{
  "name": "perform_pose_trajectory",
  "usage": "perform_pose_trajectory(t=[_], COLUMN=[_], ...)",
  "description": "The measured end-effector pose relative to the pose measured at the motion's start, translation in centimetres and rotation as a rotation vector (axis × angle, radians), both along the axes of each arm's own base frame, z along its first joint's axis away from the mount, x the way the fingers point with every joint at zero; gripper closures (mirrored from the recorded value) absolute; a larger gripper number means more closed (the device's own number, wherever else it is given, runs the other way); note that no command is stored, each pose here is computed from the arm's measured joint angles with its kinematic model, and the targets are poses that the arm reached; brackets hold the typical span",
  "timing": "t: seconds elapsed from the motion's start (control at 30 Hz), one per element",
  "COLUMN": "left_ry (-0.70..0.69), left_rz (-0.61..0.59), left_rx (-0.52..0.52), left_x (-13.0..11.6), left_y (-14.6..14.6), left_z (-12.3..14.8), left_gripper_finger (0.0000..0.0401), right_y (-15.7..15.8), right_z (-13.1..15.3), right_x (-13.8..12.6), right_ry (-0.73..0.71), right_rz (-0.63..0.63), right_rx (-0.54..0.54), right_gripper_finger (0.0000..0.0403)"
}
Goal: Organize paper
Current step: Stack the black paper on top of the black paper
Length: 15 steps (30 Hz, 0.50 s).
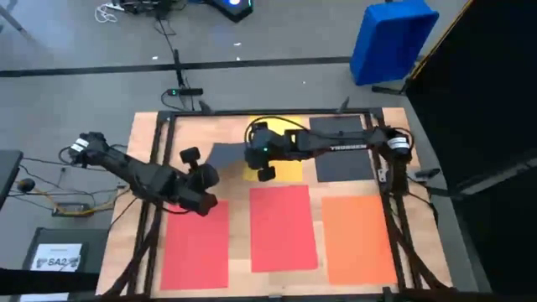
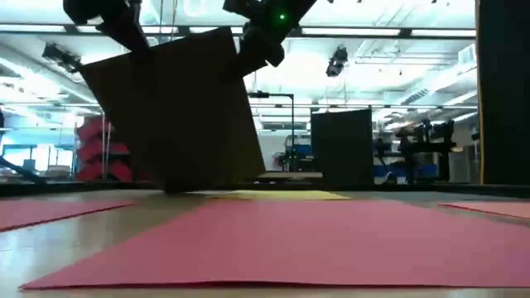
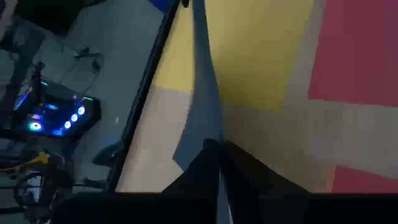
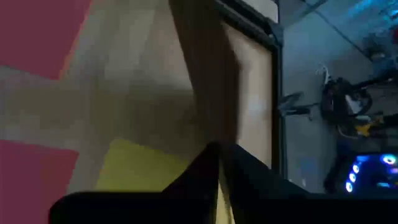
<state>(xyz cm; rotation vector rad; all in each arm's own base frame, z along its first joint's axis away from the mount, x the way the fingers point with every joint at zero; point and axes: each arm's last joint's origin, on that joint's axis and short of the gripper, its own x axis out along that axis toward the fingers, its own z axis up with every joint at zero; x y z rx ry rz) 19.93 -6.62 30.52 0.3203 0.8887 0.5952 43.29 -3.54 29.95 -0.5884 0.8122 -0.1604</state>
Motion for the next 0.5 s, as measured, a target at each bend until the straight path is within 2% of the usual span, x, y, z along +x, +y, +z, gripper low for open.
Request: perform_pose_trajectory(t=[0.2, 0.5], left_ry=[-0.025, -0.105], left_rz=[-0.019, -0.007], left_rx=[0.041, 0.134], left_x=[0.2, 0.3], left_y=[0.0, 0.2], left_z=[1.2, 3.9], left_gripper_finger=[0.0401, 0.0401], right_y=[0.1, 0.1], right_z=[0.5, 3.8], right_x=[-0.3, -2.6], right_ry=[-0.001, -0.047], right_rz=[-0.051, -0.078], right_rx=[-0.063, -0.074], right_gripper_finger=[0.0403, 0.0403])
